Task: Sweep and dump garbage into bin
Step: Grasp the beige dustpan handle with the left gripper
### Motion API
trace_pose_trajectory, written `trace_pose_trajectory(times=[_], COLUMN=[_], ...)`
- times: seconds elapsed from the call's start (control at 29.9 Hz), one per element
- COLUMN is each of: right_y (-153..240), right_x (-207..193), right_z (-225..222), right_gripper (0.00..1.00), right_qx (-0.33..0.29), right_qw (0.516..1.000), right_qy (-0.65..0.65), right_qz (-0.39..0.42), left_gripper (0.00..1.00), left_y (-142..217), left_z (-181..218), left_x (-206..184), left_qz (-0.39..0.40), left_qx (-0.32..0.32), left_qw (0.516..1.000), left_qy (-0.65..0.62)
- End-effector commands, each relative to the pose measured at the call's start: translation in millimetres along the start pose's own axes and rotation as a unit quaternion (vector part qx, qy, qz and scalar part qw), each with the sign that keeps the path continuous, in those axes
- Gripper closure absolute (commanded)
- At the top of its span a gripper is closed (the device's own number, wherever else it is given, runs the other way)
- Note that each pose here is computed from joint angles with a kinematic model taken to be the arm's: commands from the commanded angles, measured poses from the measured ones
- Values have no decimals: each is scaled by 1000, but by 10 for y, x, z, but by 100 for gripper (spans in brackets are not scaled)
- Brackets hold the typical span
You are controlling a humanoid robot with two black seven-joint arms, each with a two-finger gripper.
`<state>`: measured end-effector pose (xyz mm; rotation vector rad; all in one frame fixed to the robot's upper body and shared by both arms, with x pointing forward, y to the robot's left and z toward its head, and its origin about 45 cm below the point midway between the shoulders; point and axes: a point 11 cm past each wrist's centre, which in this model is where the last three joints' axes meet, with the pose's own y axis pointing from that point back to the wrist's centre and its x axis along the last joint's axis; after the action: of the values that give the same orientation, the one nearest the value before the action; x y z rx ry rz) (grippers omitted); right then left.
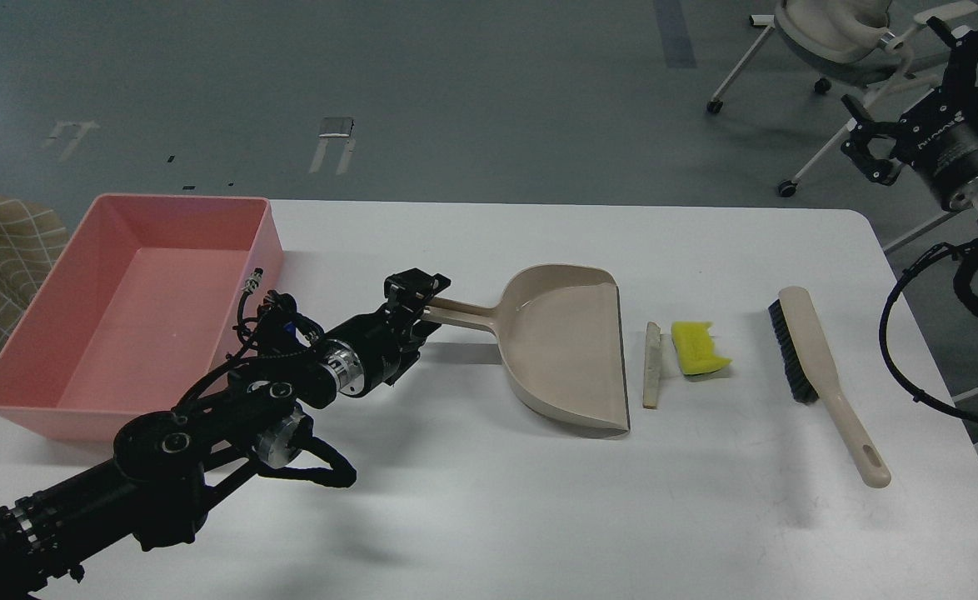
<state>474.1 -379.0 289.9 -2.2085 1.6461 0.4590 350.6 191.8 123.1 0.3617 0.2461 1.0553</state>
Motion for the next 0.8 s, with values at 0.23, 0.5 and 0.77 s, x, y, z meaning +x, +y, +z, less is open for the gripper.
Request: trace_pose_trajectory(times=[0.23,0.5,0.77], right_y=[6,29,46], right_x=[6,62,80], right_z=[12,-1,19], right_gripper=[0,0,0], right_qx=[0,8,6], right_qw=[1000,1000,1000], right_qy=[-1,-4,-5], right_qz=[1,9,12], left_gripper=[58,64,65], left_y=[2,5,-25], left_z=[19,-64,-137], left_x=[4,-27,-48], left_qz=[1,-4,-1], left_qx=[-12,-1,11], left_qw=[1000,1000,1000], left_qy=[0,-7,-3])
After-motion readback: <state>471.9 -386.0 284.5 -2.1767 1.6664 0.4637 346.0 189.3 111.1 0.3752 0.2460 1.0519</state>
